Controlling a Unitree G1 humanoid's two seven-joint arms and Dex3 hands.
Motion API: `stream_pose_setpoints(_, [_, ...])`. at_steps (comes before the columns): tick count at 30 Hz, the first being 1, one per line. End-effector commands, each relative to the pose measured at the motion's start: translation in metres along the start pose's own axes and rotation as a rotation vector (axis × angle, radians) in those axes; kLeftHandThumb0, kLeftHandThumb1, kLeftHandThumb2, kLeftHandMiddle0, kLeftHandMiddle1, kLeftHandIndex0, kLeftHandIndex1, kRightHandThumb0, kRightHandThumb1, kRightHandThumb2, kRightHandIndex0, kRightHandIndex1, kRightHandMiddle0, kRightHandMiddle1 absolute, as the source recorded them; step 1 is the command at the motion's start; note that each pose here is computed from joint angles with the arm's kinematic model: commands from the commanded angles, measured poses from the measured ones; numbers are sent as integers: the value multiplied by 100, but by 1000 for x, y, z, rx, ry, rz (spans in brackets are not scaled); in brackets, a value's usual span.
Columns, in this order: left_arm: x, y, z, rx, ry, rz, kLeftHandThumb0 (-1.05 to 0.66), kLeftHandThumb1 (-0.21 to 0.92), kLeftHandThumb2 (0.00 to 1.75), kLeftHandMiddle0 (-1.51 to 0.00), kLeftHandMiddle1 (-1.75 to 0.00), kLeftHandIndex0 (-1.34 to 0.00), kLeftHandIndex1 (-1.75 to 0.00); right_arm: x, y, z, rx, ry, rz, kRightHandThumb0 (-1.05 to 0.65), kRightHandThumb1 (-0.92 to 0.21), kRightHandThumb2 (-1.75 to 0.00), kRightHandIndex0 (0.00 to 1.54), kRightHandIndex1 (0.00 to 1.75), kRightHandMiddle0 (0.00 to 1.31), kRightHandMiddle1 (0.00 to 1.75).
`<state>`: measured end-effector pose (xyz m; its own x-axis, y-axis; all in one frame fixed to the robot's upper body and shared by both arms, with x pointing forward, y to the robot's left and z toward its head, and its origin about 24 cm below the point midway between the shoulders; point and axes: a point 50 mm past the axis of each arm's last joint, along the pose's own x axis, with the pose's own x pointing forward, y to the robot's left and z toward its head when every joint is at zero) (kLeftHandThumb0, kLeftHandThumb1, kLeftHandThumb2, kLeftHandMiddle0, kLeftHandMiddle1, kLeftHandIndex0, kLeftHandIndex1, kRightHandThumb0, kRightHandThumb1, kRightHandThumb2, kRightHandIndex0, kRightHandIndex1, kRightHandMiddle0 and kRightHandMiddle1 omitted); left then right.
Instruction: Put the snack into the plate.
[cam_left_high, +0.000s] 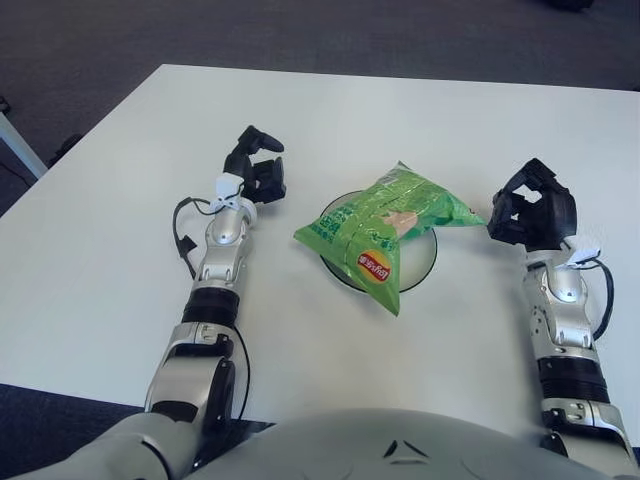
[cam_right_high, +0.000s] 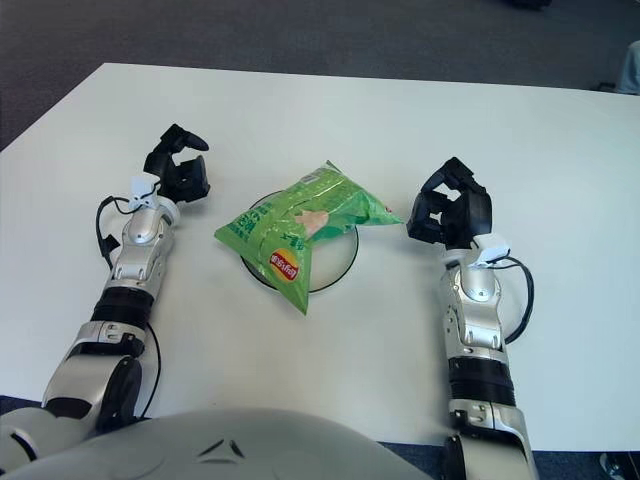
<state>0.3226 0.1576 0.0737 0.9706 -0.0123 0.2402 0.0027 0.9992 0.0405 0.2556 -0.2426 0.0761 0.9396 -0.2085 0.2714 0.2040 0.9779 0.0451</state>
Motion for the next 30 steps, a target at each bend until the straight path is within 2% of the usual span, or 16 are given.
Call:
stream_pose_setpoints(1, [-34,2,-39,-9,166,3,-44,46,113,-123,-175,-50,-175,-46,6,-46,124,244,-89,-52,-24,-142,122,175,68,175])
stream_pose_setpoints(12, [-36,2,-40,-1,163,-11,-43,47,112,-123,-175,-49,-175,-45,7,-43,202,293,-151,-52,-25,-140,118,175,67,175])
stream_pose_setpoints(30, [-38,2,-40,8,139,-29,-42,50,108,-124,-175,-47,-175,-43,4,-42,311,304,-177,-51,-28,-138,122,175,65,175])
